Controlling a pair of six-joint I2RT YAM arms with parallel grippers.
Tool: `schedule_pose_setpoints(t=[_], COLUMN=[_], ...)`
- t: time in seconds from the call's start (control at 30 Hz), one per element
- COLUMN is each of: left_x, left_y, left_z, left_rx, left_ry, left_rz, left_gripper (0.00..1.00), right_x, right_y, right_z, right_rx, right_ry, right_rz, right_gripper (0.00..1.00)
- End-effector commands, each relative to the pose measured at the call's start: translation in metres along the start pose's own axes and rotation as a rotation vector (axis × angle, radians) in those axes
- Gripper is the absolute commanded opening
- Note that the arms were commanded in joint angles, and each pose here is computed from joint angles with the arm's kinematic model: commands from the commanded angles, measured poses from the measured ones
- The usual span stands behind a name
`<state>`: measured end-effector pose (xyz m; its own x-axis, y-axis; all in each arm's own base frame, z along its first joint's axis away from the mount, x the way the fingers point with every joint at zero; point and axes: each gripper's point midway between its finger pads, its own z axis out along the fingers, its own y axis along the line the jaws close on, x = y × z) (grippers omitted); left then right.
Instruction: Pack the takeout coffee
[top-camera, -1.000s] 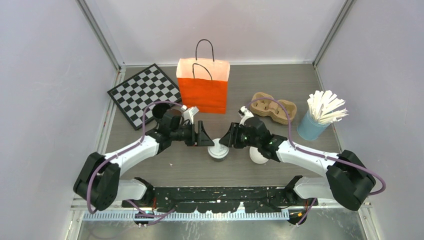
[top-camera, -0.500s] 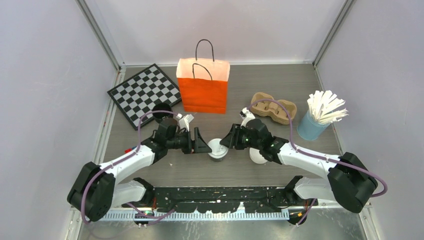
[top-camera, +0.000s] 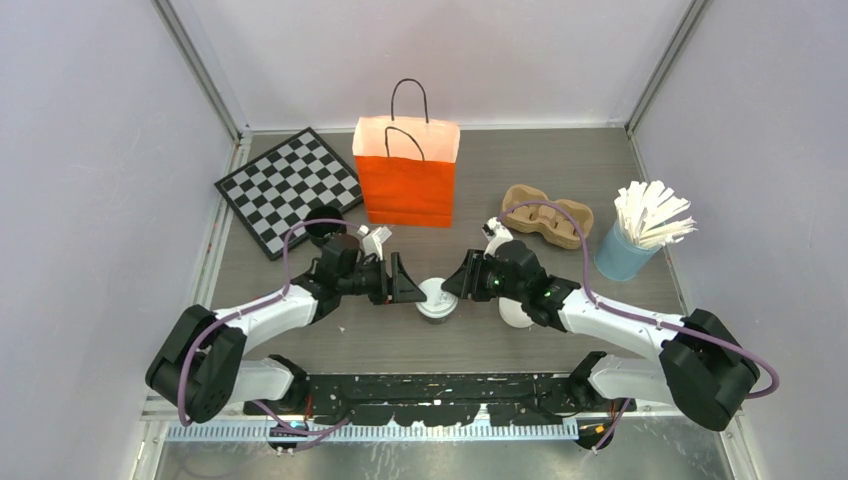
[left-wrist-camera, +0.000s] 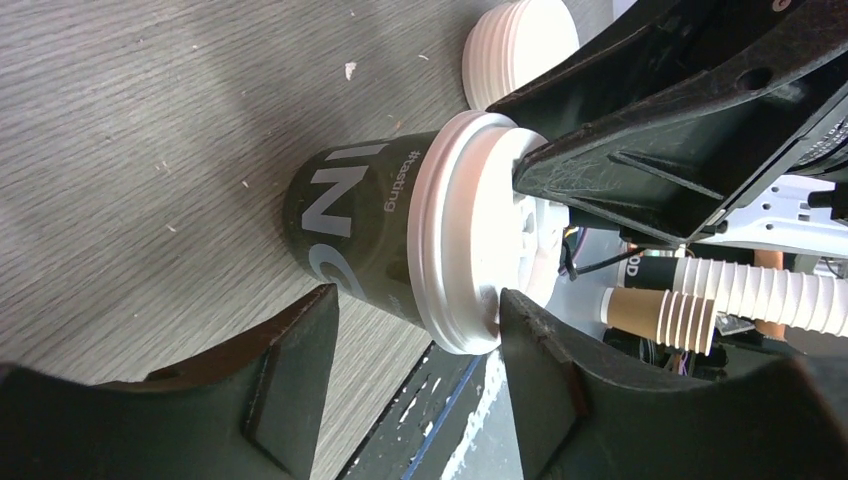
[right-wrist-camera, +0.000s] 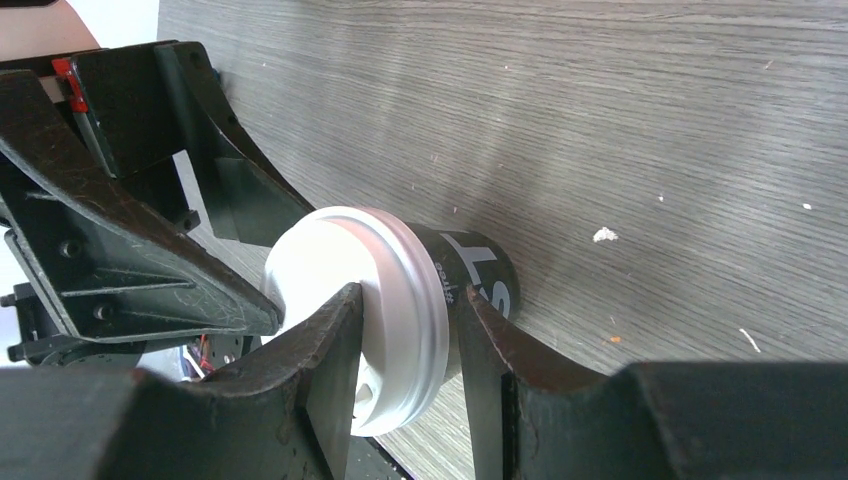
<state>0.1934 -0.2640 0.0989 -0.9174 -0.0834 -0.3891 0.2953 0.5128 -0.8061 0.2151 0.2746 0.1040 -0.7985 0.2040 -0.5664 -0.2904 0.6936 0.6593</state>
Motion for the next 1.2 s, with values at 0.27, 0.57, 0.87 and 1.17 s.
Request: schedule_pose_setpoints(t=[0.27,0.57,0.87,1.17], left_x=[0.020,0.048,0.033,0.001], left_y=[0.044,0.067,0.031,0.009], left_z=[-0.001,0.008,0.006,-0.021], left_rx=[-0.160,-0.185,-0.083,-0.161], left_ry=[0.021,0.062,0.018,-0.065], left_rz=[-0.003,-0.059,-0.025,0.105], left_gripper=[0.38,0.33,0.41,0.60], right_x=[0.019,0.025,0.014,-0.010], right_y=[-0.024,-0.032,-0.019,0.009], right_z=[-0.002,0.000,-0.003,-0.013], right_rx=[0.058,0.062,0.032,-0.013], right_ry=[0.017,0.009,-0.010,-0.034], right_rz=[0.009,0.028,0.024,0.013], right_gripper=[0.42,0.41,0.40,0.51])
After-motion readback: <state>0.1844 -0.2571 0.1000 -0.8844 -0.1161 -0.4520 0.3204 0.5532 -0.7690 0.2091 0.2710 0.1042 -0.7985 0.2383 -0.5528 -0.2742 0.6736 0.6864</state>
